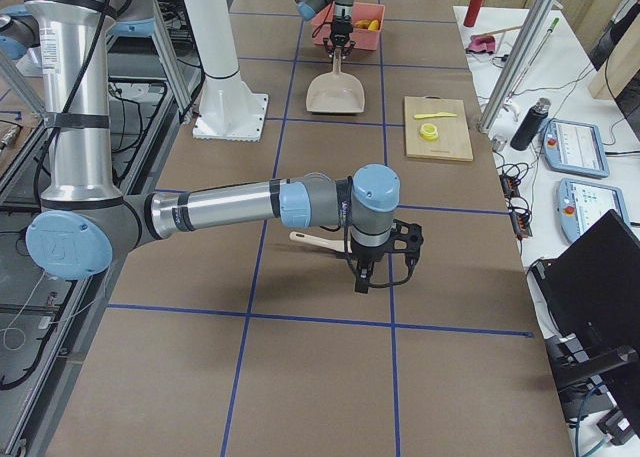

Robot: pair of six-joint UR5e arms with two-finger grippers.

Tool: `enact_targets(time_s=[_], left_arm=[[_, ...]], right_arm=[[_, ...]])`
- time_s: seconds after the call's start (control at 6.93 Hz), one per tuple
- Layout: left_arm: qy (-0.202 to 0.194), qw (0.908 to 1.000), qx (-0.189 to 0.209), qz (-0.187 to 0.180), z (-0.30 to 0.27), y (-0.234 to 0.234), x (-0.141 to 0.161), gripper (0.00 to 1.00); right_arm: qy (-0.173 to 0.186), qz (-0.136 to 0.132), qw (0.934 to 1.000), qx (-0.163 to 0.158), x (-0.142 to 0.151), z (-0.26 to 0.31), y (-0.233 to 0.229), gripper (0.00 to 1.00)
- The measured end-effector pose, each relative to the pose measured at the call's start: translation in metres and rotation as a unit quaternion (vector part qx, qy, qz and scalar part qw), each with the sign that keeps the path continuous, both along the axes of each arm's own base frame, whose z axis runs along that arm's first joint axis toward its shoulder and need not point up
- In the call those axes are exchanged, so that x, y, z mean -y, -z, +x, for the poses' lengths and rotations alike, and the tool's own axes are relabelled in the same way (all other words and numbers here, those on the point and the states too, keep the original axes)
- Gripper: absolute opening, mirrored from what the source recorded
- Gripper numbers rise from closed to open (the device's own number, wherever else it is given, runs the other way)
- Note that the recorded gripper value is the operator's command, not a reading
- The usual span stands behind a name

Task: Sweep and dump trash into bin
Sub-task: 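Hold the dustpan flat on the table with the left gripper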

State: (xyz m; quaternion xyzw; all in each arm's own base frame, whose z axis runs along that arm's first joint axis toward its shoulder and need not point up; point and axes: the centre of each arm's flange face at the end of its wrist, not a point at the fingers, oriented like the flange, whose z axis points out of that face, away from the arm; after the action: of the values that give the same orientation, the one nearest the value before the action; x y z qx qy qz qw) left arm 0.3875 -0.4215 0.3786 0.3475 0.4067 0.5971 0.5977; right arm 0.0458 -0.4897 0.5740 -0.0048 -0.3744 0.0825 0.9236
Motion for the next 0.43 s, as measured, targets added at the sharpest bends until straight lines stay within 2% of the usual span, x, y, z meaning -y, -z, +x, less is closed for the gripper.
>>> enact_targets(time_s=[0.43], left_arm=[[-0.006, 1.0000, 0.001, 0.001, 0.0043, -0.0003, -0.0012, 0.00]], right_arm=[[0.001, 0.000, 1.0000, -0.002, 0.0007, -0.0011, 0.0003, 1.00]])
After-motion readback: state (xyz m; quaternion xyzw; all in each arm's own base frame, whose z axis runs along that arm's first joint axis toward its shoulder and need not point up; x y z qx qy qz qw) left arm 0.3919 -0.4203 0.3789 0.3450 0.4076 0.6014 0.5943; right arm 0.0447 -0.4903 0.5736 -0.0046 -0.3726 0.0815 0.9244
